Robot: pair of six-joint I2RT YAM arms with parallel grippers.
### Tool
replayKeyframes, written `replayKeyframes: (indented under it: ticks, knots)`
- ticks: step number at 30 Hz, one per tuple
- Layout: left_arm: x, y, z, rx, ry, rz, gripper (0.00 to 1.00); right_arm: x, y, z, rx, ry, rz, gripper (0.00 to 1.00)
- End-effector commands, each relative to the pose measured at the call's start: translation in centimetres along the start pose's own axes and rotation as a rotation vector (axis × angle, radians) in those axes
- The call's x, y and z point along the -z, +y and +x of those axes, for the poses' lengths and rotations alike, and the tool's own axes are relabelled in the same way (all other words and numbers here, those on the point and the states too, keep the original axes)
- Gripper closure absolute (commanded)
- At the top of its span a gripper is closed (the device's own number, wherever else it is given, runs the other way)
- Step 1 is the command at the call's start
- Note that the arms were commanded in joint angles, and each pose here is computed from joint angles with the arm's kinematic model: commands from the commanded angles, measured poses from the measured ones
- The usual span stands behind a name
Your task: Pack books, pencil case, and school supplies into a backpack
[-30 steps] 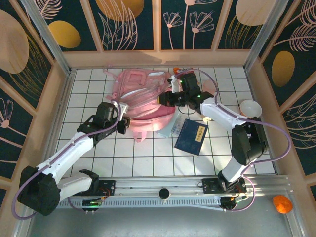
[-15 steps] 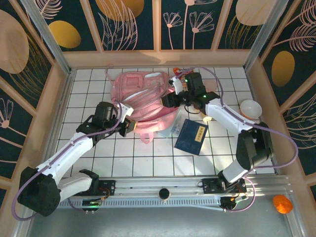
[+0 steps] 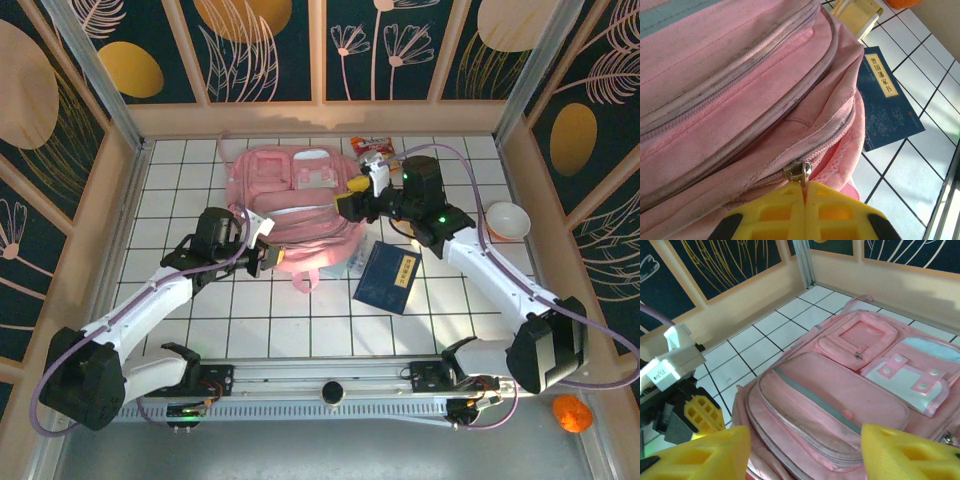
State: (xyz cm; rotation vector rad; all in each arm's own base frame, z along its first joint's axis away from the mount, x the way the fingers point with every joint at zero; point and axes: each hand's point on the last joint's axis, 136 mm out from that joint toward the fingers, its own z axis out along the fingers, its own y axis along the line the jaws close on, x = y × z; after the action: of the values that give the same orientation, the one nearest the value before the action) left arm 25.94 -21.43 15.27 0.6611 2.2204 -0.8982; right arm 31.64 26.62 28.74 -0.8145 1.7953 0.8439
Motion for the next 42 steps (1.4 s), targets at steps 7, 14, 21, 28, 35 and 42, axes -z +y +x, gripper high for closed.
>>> replayKeyframes:
  ticks: [7,14,21,28,35,42]
  knots:
    - [0.2,-1.2,-2.3,-0.112,-0.066,0.056,1.0,-4.0,2.0,3.6,0.427,0.197,0.032,0.35]
    - [0.4,-1.3,-3.0,-0.121,-0.083,0.049,1.0,-9.3,4.1,8.2,0.533,0.358,-0.124,0.35]
    - [0.5,-1.1,-3.4,-0.116,-0.09,0.035,1.0,-11.0,5.6,12.3,0.506,0.467,-0.278,0.36]
    - [0.5,-0.6,-3.7,-0.091,-0.098,0.005,1.0,-11.6,5.6,12.7,0.512,0.49,-0.301,0.51]
    - [0.5,2.7,-3.4,-0.01,-0.095,-0.169,1.0,-9.8,6.2,11.6,0.564,0.46,-0.303,1.0]
    - [0.5,5.7,-2.6,0.07,-0.077,-0.323,1.0,-7.0,3.6,10.2,0.561,0.466,-0.254,1.0]
